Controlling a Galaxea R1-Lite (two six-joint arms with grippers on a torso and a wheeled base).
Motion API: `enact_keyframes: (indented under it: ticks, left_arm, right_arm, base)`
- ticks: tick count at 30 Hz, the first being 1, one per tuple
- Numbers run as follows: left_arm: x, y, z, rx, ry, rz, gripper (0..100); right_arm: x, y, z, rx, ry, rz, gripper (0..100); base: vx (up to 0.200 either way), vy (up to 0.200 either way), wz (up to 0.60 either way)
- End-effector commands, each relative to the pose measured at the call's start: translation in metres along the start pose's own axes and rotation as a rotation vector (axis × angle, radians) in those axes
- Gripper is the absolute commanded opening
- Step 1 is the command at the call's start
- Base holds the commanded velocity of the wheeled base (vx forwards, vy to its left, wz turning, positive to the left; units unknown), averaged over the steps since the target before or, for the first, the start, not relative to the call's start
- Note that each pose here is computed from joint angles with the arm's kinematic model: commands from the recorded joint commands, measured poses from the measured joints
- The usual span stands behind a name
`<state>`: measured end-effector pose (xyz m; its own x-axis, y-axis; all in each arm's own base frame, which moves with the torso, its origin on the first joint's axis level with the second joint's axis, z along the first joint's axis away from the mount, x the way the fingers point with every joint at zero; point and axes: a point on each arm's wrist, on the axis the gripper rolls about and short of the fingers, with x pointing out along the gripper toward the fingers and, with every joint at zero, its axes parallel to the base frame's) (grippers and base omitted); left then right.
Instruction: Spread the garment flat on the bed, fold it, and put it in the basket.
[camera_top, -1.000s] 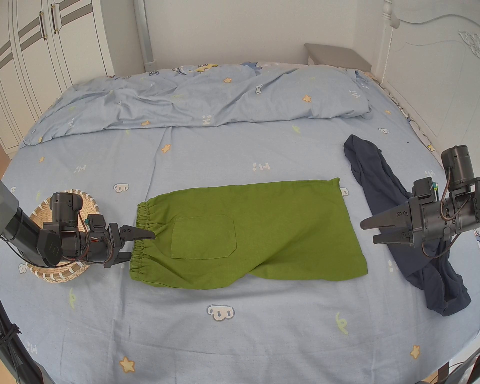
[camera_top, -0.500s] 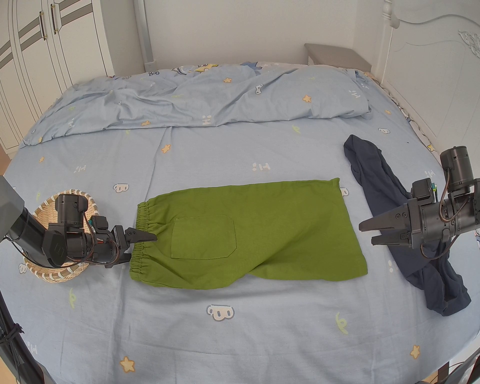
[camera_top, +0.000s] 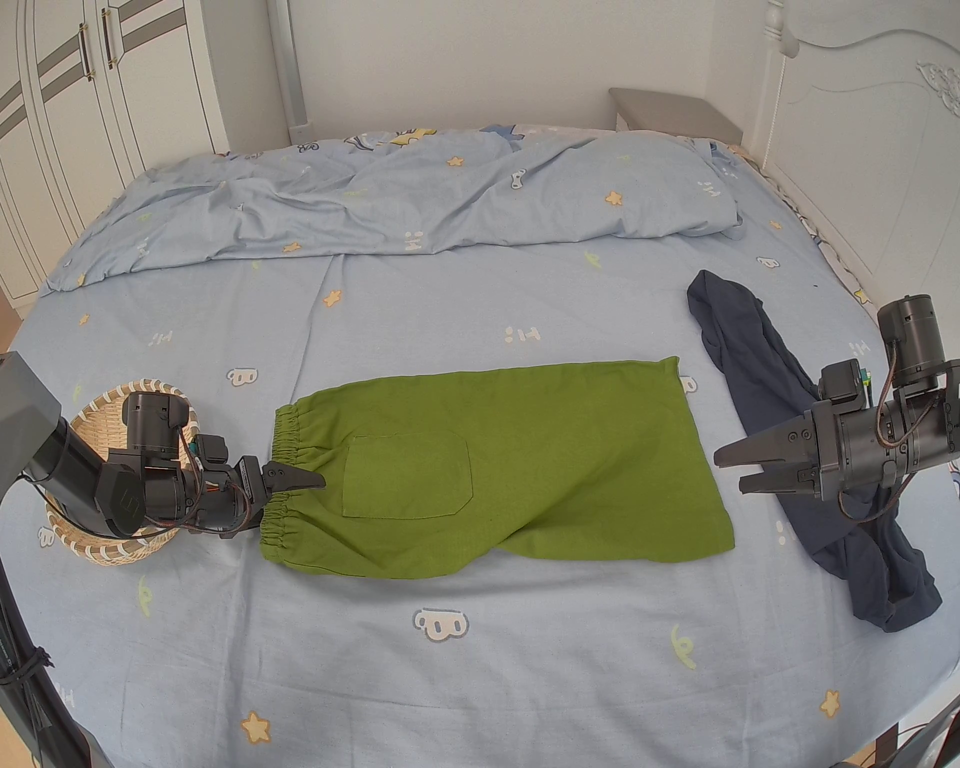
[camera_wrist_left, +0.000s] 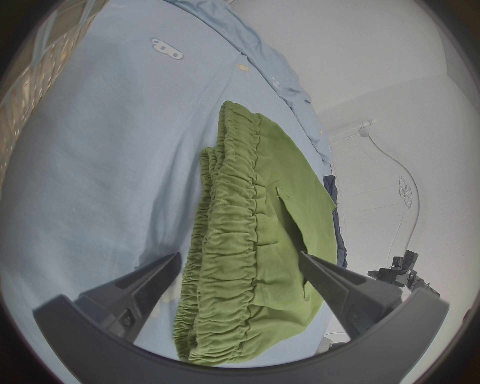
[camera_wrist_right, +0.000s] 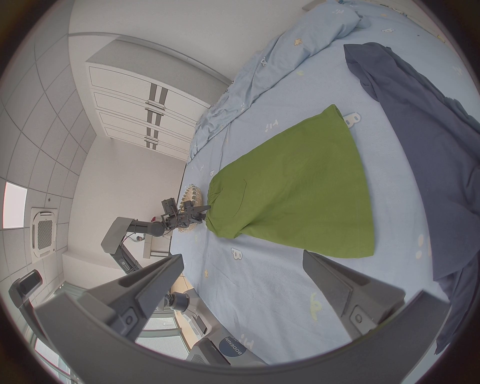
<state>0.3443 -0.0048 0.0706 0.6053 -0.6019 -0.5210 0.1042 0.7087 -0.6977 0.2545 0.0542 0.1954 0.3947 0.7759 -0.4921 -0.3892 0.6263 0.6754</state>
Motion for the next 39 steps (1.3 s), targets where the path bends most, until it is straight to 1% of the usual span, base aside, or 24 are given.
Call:
enact_keyframes:
  ticks: [1, 7, 8, 12, 21, 24, 28, 31, 32, 34, 36, 39]
  left_arm:
    - [0.002, 0.001, 0.0, -0.014, 0.01, -0.008, 100]
    - [0.003, 0.001, 0.003, -0.017, 0.005, -0.013, 100]
    - [0.003, 0.0, 0.003, -0.024, 0.004, -0.014, 0]
    - [0.003, -0.001, 0.008, -0.06, -0.008, -0.019, 0]
    - [-0.003, -0.002, 0.01, -0.067, -0.022, -0.019, 0]
    - [-0.014, -0.013, 0.013, -0.047, -0.046, -0.032, 0]
    - [-0.025, -0.022, 0.016, -0.032, -0.068, -0.04, 0]
    - [-0.031, -0.022, 0.019, -0.039, -0.081, -0.033, 0]
    - [-0.031, -0.022, 0.019, -0.039, -0.081, -0.033, 0]
    - [-0.037, -0.017, 0.024, -0.049, -0.102, -0.023, 0]
    - [-0.039, -0.015, 0.027, -0.052, -0.113, -0.021, 0]
    - [-0.039, -0.015, 0.028, -0.05, -0.116, -0.022, 0]
  right_arm:
    - [0.0, -0.001, 0.0, 0.002, 0.001, -0.001, 100]
    - [-0.001, 0.0, 0.0, 0.0, -0.003, -0.001, 100]
    - [-0.001, 0.0, 0.0, 0.0, -0.003, -0.001, 100]
    - [-0.002, 0.0, 0.0, -0.002, -0.006, -0.001, 100]
    - [-0.003, -0.001, 0.001, 0.0, -0.014, -0.005, 100]
    - [-0.004, -0.002, 0.003, 0.0, -0.021, -0.007, 100]
    - [-0.008, -0.01, 0.006, 0.017, -0.039, -0.029, 100]
    - [0.002, -0.028, 0.009, 0.048, -0.023, -0.053, 100]
    - [0.002, -0.028, 0.009, 0.048, -0.023, -0.053, 100]
    - [0.015, -0.045, 0.01, 0.047, -0.006, -0.073, 100]
    - [0.02, -0.056, 0.011, 0.059, 0.003, -0.096, 100]
    - [0.032, -0.07, 0.01, 0.078, 0.035, -0.108, 100]
  base:
    - [0.0, 0.0, 0.0]
    - [0.0, 0.0, 0.0]
    - [0.0, 0.0, 0.0]
    - [0.0, 0.0, 0.0]
    - [0.0, 0.0, 0.0]
    - [0.0, 0.0, 0.0]
    - [0.0, 0.0, 0.0]
    - [0.0, 0.0, 0.0]
    - [0.0, 0.0, 0.0]
    - [0.0, 0.0, 0.0]
    - [0.0, 0.0, 0.0]
    - [0.0, 0.0, 0.0]
